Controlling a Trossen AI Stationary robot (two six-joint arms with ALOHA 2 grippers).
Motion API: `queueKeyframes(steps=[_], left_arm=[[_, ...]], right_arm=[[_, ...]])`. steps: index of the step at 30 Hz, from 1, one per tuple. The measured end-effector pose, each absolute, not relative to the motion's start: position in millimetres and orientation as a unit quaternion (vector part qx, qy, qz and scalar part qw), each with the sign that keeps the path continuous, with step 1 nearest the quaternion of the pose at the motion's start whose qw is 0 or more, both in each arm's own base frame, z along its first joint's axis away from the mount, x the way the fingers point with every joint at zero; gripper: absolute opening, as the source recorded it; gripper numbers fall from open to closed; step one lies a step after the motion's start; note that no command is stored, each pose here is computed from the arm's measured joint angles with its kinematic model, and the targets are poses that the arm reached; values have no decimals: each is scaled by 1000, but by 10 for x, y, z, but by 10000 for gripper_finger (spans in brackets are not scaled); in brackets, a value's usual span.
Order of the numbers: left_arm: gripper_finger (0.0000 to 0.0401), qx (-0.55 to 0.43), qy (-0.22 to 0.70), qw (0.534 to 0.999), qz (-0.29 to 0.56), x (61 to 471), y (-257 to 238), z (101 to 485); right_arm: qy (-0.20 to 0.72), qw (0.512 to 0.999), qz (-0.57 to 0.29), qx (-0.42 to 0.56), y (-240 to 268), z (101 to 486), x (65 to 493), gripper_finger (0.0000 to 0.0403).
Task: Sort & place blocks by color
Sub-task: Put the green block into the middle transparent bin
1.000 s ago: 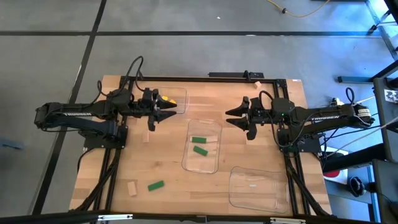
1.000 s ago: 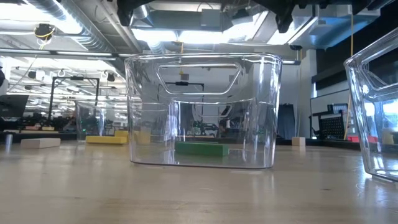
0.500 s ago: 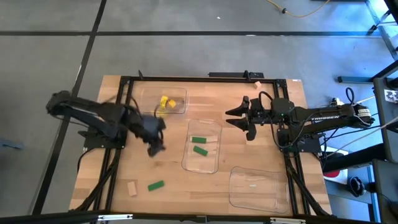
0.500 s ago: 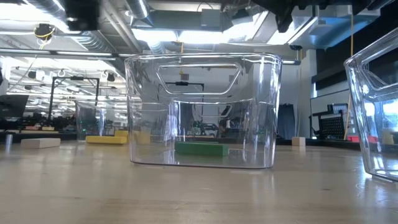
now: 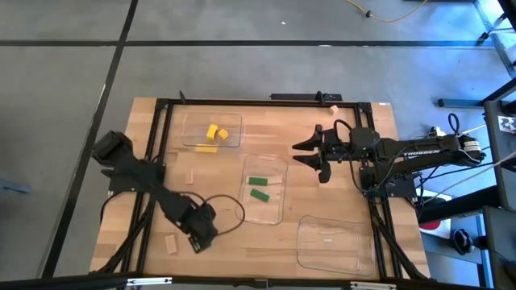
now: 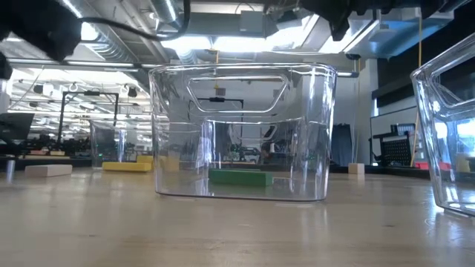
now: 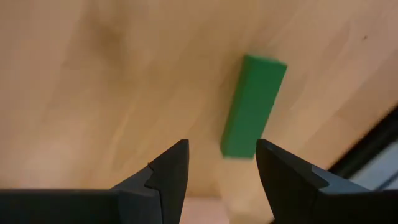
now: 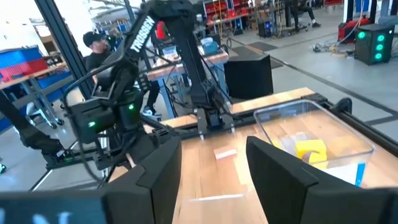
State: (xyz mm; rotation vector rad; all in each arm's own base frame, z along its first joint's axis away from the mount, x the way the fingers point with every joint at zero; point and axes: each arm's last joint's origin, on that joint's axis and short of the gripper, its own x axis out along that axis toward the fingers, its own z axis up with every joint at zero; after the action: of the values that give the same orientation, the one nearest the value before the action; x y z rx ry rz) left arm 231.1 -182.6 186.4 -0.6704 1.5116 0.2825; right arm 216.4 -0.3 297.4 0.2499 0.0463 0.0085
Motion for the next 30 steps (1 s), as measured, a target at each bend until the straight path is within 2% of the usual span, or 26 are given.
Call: queueKeyframes(steps=[5, 11, 18, 30], left_arm=[[179, -266, 644, 711, 99, 2344, -1994, 1740], [179, -227, 614, 748, 111, 2282, -2066, 1728], [179, -185, 620, 760, 63, 2245, -2209, 1628], [179, -147, 626, 761, 83, 2263, -2258, 1408]], right_arm=[[42, 991, 2, 126, -3, 2937, 2161, 183], [51, 991, 1, 126, -3, 2921, 2160, 184], [52, 991, -4, 126, -5, 2916, 2160, 184], [52, 991, -13, 126, -11, 2914, 2159, 184]])
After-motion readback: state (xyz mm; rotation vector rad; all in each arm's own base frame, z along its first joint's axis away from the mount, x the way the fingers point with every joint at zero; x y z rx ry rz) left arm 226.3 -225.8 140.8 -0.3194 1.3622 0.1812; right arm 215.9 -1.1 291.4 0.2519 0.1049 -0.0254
